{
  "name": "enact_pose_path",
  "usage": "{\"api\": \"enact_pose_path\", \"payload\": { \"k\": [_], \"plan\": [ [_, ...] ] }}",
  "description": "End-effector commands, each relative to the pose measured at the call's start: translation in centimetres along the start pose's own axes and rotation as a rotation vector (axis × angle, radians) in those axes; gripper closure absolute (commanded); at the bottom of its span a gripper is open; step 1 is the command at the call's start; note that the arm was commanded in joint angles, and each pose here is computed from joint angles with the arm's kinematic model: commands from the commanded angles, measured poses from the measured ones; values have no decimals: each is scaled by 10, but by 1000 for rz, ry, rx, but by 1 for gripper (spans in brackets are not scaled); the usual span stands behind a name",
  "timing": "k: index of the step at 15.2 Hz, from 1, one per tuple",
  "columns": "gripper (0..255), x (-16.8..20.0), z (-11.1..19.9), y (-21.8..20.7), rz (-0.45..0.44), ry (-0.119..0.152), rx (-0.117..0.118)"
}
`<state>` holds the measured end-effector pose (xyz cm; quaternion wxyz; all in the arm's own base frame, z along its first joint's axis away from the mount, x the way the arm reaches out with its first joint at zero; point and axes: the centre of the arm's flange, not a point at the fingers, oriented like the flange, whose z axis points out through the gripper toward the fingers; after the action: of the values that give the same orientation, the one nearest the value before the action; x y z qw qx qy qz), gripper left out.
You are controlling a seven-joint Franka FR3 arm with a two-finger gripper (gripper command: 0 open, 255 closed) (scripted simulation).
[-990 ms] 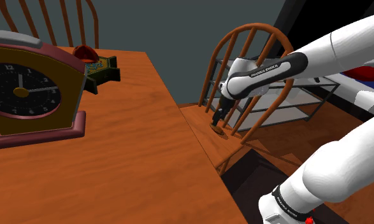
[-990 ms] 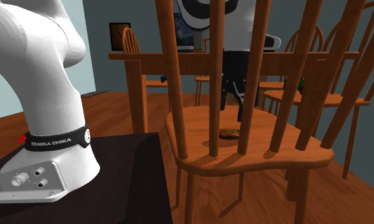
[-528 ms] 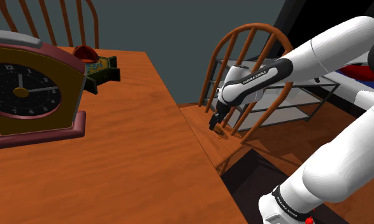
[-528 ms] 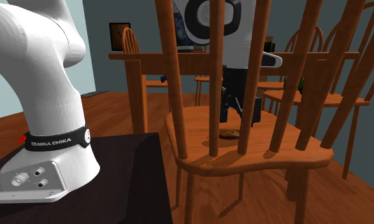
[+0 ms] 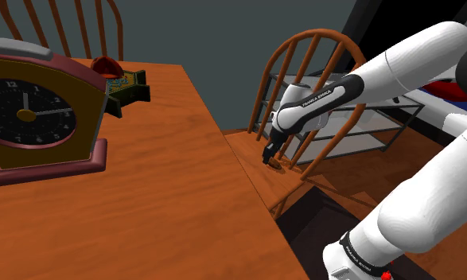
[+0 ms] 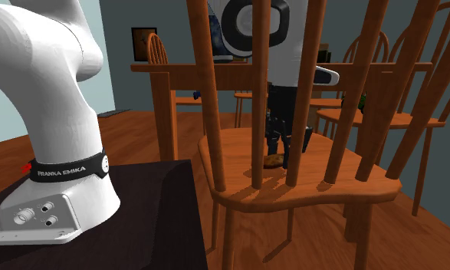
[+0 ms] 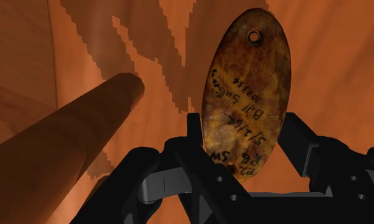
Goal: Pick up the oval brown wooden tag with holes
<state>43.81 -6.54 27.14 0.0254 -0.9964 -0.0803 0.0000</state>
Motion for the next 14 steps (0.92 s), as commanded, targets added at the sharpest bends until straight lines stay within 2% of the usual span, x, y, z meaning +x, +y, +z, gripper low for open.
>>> {"api": "enact_pose_path", "payload": {
  "k": [1, 4, 14],
  "plan": [
    [255, -4, 4, 0, 7, -13, 5],
    [255, -5, 4, 2, 7, -13, 5],
    [255, -5, -49, -1, 7, -13, 5]
  ]
}}
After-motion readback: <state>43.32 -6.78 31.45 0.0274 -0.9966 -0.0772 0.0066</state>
